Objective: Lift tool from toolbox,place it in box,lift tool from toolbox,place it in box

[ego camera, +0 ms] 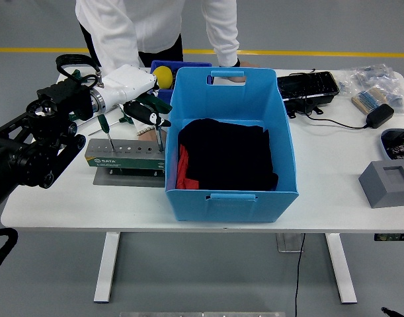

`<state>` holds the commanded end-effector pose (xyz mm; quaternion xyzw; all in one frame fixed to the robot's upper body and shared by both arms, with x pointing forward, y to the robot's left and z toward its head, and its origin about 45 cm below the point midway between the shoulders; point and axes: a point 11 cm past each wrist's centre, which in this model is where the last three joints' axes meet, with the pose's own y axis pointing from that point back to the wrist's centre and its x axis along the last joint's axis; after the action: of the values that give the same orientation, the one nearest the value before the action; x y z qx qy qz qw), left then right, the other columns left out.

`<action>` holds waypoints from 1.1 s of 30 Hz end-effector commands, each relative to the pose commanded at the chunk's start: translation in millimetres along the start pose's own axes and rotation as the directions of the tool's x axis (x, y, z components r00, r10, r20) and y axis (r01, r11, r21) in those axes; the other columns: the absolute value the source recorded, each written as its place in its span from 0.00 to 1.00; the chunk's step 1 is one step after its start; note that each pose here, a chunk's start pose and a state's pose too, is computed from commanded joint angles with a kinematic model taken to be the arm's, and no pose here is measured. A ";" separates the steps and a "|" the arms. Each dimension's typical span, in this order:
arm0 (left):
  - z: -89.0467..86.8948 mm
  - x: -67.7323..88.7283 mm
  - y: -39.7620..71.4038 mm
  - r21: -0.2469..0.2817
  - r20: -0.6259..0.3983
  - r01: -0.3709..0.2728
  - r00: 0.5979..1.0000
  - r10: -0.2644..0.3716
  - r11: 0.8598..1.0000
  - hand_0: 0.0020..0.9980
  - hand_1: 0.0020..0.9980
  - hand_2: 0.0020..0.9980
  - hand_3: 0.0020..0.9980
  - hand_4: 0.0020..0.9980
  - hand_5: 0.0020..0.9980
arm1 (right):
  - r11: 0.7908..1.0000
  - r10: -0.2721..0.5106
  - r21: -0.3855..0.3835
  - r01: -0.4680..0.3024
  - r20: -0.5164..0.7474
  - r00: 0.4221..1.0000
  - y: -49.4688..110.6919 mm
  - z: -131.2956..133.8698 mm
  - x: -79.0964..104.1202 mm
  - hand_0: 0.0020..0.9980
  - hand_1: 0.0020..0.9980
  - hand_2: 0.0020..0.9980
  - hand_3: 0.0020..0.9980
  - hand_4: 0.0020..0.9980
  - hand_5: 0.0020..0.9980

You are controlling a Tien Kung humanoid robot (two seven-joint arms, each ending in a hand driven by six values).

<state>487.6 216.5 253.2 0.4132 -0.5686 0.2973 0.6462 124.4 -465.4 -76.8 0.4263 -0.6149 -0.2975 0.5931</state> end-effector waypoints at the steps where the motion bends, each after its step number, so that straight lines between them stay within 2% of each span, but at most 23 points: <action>1: -0.2 -0.1 0.0 0.002 0.000 0.001 1.000 -0.001 1.000 0.23 0.08 0.10 0.14 1.00 0.77 | 1.000 0.000 0.000 0.000 0.001 1.000 0.0 -0.1 0.0 0.62 0.60 0.67 0.54 0.78 0.65; 5: 0.1 -0.4 -0.2 0.008 0.001 0.002 1.000 -0.002 1.000 0.23 0.08 0.10 0.14 1.00 0.77 | 1.000 0.000 0.001 0.000 0.001 1.000 0.0 -0.5 0.1 0.62 0.60 0.67 0.54 0.78 0.65; 6: 0.3 -0.5 -0.2 0.008 0.000 0.002 1.000 -0.002 1.000 0.19 0.05 0.08 0.12 1.00 0.78 | 1.000 0.000 0.001 0.000 0.001 1.000 0.0 -0.5 0.1 0.62 0.60 0.67 0.54 0.78 0.65; 17: 0.4 -3.7 -0.5 0.015 -0.007 0.020 1.000 -0.020 1.000 0.18 0.03 0.06 0.10 1.00 0.79 | 1.000 0.001 0.002 -0.001 0.001 1.000 0.1 -1.2 0.4 0.62 0.60 0.67 0.54 0.78 0.65; 19: 0.6 -3.9 -0.7 0.014 -0.007 0.021 1.000 -0.021 1.000 0.17 0.00 0.03 0.06 1.00 0.80 | 1.000 0.001 0.003 -0.001 0.001 1.000 0.1 -1.2 0.4 0.62 0.60 0.67 0.54 0.78 0.65; 29: 0.9 -0.8 -1.5 0.011 0.006 -0.008 1.000 0.008 1.000 0.16 0.00 0.01 0.05 1.00 0.81 | 1.000 0.003 0.005 -0.003 0.002 1.000 0.1 -2.4 1.6 0.62 0.60 0.67 0.54 0.78 0.65; 30: 0.7 -0.8 -1.4 0.011 0.007 -0.011 1.000 0.011 1.000 0.16 0.00 0.00 0.04 1.00 0.78 | 1.000 0.004 0.005 -0.004 0.003 1.000 0.1 -2.4 1.8 0.62 0.60 0.67 0.54 0.78 0.65; 33: 0.7 -1.2 -1.1 0.009 0.011 -0.016 1.000 0.016 1.000 0.16 0.00 0.00 0.04 1.00 0.78 | 1.000 0.004 0.005 -0.004 0.003 1.000 0.1 -2.2 1.9 0.62 0.60 0.67 0.54 0.78 0.65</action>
<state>488.0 215.5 251.8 0.4133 -0.5740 0.3029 0.6387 126.7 -466.7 -75.6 0.4260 -0.6173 -0.2957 0.5916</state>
